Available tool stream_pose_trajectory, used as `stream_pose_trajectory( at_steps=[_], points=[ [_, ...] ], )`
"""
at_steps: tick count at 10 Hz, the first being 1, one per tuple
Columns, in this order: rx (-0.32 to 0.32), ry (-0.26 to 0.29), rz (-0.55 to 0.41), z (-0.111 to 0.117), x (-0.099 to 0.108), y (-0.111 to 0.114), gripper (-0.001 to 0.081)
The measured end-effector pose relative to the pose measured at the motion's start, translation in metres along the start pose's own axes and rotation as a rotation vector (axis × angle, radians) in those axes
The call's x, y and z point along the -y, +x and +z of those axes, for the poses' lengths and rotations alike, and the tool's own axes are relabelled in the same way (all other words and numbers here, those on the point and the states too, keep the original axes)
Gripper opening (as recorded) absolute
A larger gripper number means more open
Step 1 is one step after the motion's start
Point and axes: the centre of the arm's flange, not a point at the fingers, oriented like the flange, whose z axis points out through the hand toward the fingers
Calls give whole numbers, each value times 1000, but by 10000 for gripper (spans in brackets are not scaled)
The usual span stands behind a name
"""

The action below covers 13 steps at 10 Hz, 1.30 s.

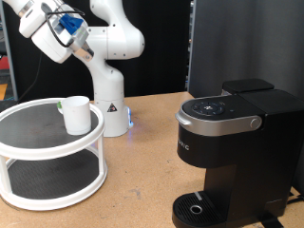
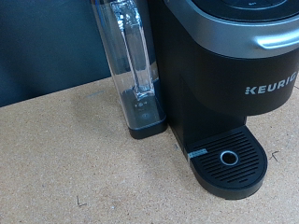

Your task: Make a cup of coffee with the keurig machine

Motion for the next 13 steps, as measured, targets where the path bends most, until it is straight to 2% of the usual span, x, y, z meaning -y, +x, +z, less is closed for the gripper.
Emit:
stream_pose_trajectory(
  at_steps=[2, 4, 7, 10, 13],
  points=[
    [1, -1, 20, 1, -2, 0, 2],
    [-26, -6, 43, -3, -7, -11, 2],
    [-63, 3, 39, -22, -17, -51, 2],
    [-66, 15, 17, -42, -21, -90, 2],
    [-95, 38, 16, -57, -21, -110, 2]
  ],
)
